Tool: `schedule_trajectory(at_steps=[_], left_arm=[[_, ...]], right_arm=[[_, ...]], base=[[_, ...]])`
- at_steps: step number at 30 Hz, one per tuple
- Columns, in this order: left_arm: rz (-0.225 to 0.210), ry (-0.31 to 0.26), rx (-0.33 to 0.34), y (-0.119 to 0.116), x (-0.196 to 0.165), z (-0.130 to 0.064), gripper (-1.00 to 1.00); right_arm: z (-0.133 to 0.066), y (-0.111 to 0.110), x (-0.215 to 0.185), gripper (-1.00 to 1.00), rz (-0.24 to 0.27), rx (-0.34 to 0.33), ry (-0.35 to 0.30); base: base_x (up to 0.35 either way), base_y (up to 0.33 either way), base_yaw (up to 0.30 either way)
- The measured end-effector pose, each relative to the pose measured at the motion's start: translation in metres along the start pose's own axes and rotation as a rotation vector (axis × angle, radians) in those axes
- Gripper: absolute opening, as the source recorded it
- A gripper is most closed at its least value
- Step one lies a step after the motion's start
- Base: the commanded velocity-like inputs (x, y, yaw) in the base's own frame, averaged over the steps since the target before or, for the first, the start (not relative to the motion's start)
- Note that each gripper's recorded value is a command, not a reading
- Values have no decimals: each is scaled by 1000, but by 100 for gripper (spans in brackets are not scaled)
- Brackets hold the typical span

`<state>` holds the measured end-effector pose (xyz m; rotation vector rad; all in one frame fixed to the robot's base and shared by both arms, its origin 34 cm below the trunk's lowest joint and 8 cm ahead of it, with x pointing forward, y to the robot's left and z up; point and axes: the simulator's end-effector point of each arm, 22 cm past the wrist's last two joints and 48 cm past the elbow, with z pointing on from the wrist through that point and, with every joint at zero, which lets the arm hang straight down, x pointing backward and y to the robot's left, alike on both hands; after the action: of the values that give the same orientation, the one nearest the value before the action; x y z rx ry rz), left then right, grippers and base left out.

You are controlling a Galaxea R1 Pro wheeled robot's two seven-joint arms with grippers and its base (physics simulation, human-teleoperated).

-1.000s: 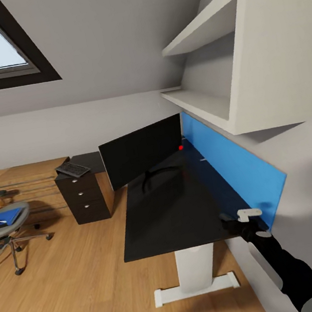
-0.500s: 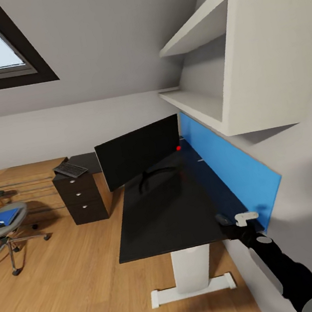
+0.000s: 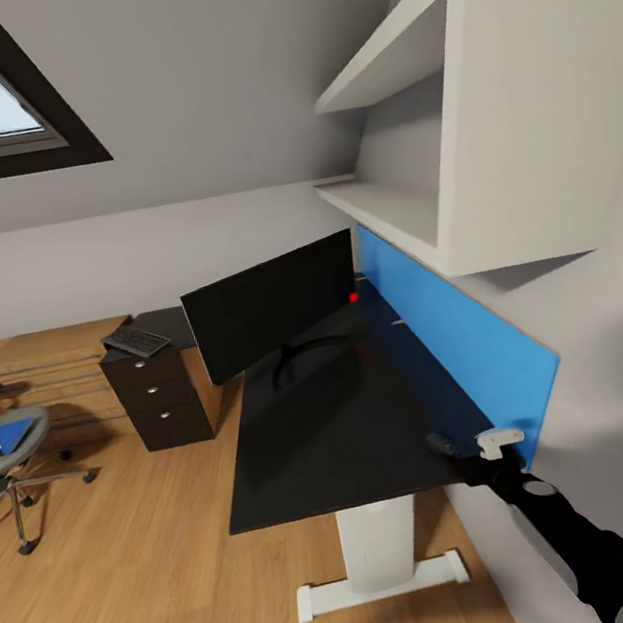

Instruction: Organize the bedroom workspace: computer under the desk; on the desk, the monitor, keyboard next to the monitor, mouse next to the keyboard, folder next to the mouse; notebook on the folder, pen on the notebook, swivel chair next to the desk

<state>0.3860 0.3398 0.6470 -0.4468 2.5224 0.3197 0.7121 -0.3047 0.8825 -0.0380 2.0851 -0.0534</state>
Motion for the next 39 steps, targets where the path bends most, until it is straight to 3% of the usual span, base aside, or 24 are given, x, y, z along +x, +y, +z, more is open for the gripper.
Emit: schedule_trajectory(at_steps=[8, 22, 34, 39], left_arm=[[-1, -6, -1, 1, -3, 1, 100], [-1, -9, 0, 0, -4, 0, 100], [-2, -10, -1, 1, -5, 0, 100], [-4, -20, 1, 0, -6, 0, 100]], right_arm=[[2, 7, 12, 100, -13, -72, -14], [3, 3, 26, 100, -18, -75, -28], [1, 22, 33, 100, -18, -163, -40], [-1, 30, 35, 100, -16, -201, -36]], base=[[79, -73, 0], [90, -41, 0], [30, -10, 0], [259, 0, 0]])
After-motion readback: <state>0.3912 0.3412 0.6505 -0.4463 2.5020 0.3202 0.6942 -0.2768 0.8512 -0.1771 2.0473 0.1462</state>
